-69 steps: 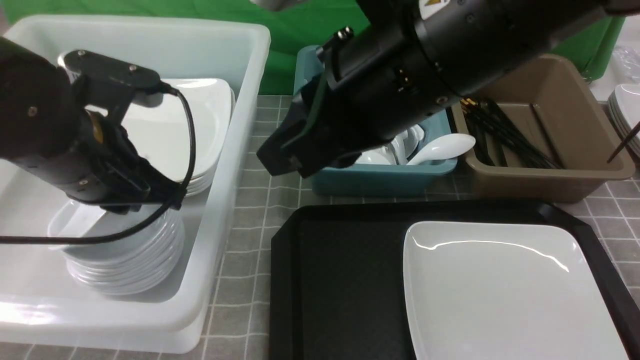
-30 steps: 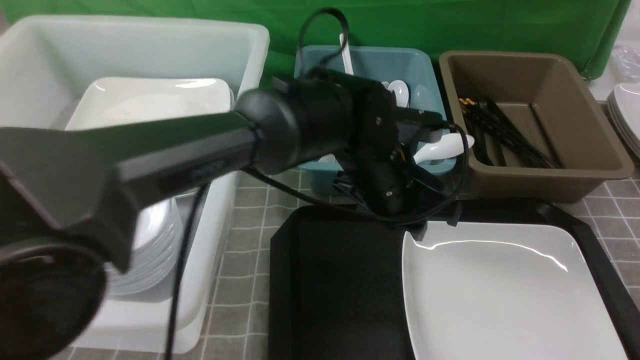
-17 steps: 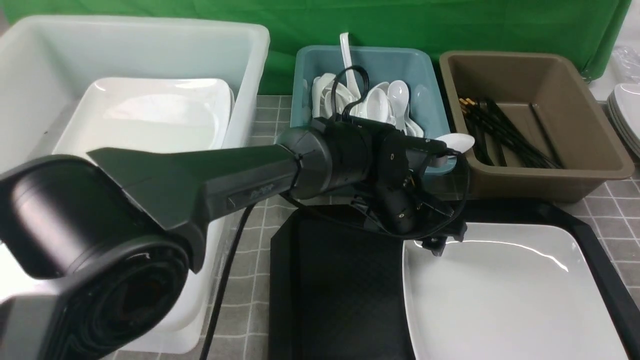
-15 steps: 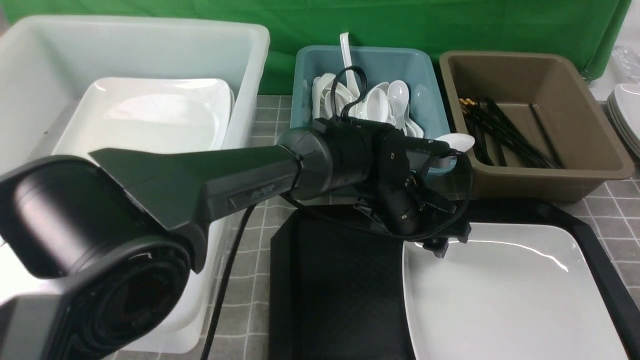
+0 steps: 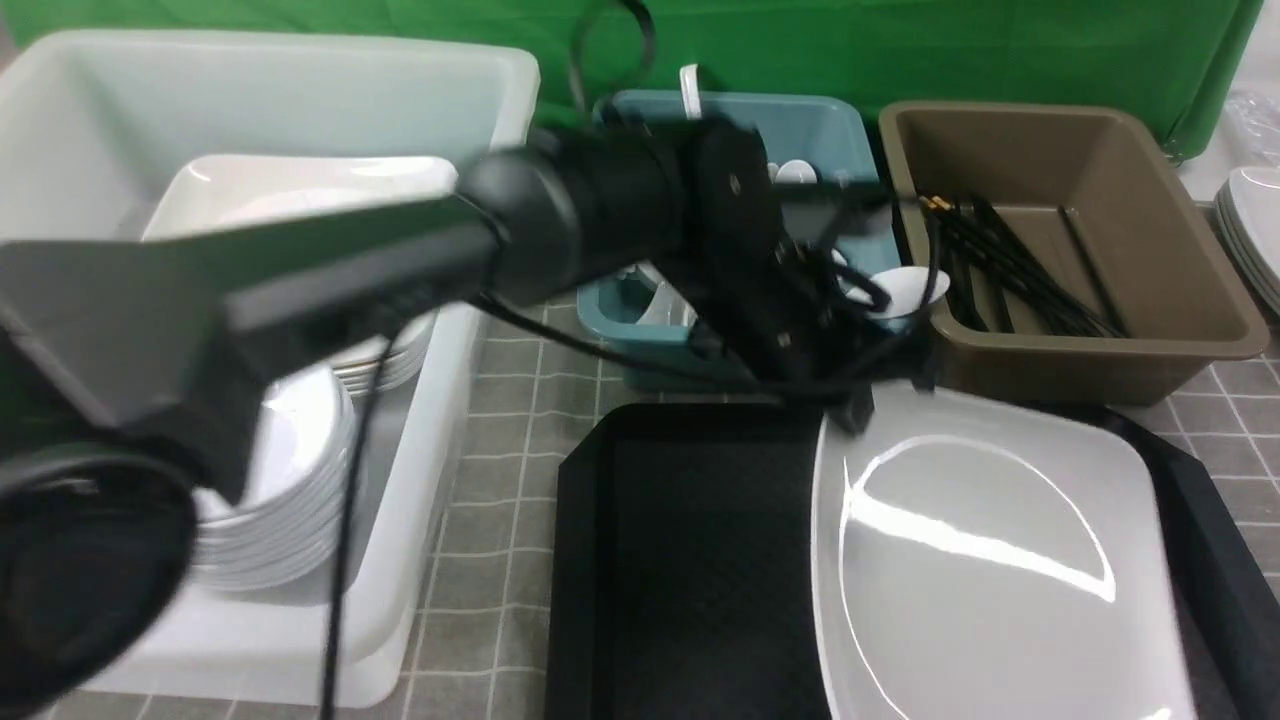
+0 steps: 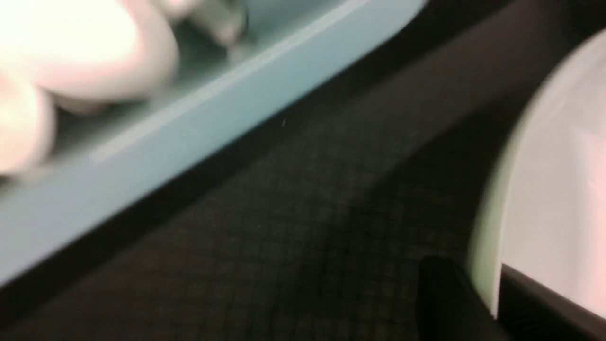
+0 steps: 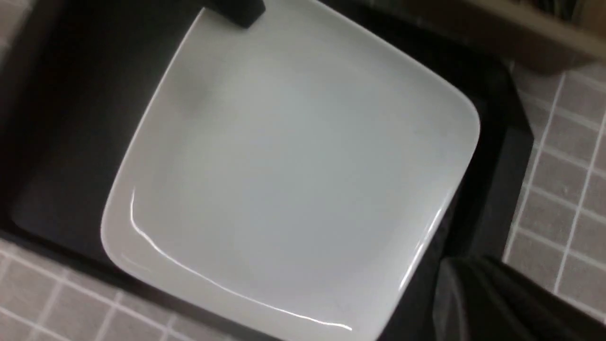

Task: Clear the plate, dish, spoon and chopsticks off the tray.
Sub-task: Use the left arm to put the plate into the large storage box on the left

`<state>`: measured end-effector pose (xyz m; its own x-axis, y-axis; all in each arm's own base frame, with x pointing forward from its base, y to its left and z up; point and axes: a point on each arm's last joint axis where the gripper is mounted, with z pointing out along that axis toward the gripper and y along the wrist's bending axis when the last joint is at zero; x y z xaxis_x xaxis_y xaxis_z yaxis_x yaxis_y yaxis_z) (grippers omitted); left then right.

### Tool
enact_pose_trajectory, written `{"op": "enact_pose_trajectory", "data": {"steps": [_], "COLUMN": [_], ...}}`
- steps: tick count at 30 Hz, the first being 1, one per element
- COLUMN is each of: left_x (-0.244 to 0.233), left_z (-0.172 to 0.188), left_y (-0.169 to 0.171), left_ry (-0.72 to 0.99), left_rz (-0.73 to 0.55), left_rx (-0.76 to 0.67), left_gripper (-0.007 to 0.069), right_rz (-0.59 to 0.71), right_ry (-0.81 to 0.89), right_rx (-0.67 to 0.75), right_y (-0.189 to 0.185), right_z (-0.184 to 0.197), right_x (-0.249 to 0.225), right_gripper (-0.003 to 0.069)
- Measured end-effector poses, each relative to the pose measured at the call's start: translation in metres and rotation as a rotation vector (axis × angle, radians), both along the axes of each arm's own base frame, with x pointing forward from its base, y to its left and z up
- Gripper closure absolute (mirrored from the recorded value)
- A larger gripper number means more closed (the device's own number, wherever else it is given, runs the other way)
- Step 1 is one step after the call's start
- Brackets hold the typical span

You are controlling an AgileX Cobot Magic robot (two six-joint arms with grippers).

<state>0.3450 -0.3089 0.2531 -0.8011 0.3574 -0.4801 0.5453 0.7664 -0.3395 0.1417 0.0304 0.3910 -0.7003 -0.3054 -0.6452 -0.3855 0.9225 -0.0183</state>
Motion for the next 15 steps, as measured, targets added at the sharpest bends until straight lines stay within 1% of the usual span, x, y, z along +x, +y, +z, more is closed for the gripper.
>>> {"op": "enact_pose_trajectory", "data": {"steps": [2, 3, 7, 9, 10, 11, 13, 14, 15], "left_x": [-0.005, -0.011, -0.026, -0.034, -0.035, -0.040, -0.042, -0.042, -0.042], "left_z": [0.026, 0.045, 0.082, 0.106, 0.108, 0.125, 0.141, 0.160, 0.166], "left_y": [0.011, 0.019, 0.035, 0.046, 0.047, 0.057, 0.069, 0.086, 0.094], "left_ry": [-0.040, -0.078, -0.163, -0.214, -0.218, -0.252, -0.282, -0.319, -0.330], "left_rz": [-0.007, -0.023, -0.043, -0.039, -0.037, -0.020, 0.004, 0.048, 0.068], "left_rx": [-0.003, 0.009, 0.023, 0.002, -0.001, -0.034, -0.061, -0.091, -0.106], "left_gripper": [0.0594, 0.0596, 0.0596, 0.0596, 0.0596, 0.0596, 0.0596, 0.0596, 0.0596], "right_rz": [0.034, 0.075, 0.161, 0.224, 0.228, 0.277, 0.306, 0.334, 0.346], "right_ry": [-0.043, -0.087, -0.151, -0.178, -0.177, -0.182, -0.185, -0.189, -0.188], "right_rx": [0.033, 0.073, 0.173, 0.222, 0.229, 0.257, 0.279, 0.290, 0.293], "right_y": [0.004, 0.008, 0.019, 0.025, 0.026, 0.031, 0.034, 0.037, 0.039], "right_z": [0.013, 0.025, 0.046, 0.056, 0.056, 0.061, 0.066, 0.071, 0.073], "right_x": [-0.002, -0.004, -0.007, -0.007, -0.006, -0.002, 0.002, 0.008, 0.010], "right_gripper": [0.0635, 0.0635, 0.0635, 0.0635, 0.0635, 0.0635, 0.0635, 0.0635, 0.0635]}}
